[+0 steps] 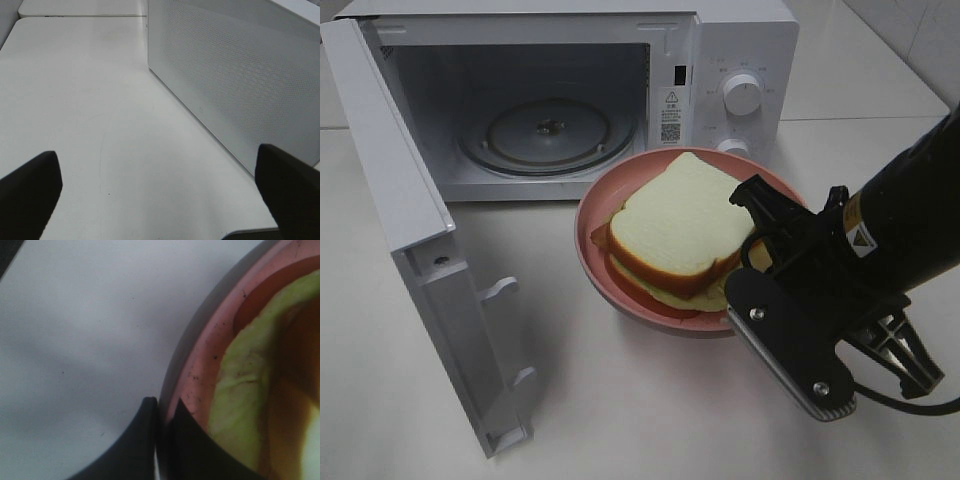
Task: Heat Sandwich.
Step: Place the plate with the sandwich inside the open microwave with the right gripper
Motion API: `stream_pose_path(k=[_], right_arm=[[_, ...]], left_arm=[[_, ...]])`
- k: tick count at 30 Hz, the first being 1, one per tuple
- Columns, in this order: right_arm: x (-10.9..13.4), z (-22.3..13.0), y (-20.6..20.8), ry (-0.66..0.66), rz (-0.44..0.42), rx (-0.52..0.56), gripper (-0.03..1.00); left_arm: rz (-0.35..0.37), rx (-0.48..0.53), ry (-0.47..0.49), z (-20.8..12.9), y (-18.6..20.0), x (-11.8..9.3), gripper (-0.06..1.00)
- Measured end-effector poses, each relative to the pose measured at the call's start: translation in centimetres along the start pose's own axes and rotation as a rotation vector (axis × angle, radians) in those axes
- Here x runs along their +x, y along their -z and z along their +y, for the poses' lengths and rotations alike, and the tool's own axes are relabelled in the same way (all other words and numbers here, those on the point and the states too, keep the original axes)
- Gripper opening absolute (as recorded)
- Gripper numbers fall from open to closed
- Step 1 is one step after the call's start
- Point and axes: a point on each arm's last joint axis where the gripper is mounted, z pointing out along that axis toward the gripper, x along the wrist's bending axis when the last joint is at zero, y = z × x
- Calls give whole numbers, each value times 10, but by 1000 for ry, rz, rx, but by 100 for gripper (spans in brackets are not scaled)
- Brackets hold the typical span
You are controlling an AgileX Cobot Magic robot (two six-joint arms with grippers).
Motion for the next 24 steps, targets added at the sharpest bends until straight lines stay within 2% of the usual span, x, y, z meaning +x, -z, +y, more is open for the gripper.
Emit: stream_pose_path(k=[5, 18, 24], right_arm=[[1, -11, -2, 3, 12, -26, 4], [-4, -16, -2, 5, -45, -58, 4], [-14, -16, 1, -4, -76, -60, 4]], left_arm=[[0, 0, 0, 0, 0, 0, 99], [0, 0, 0, 0, 0, 0, 99], [0, 0, 0, 0, 0, 0, 99]])
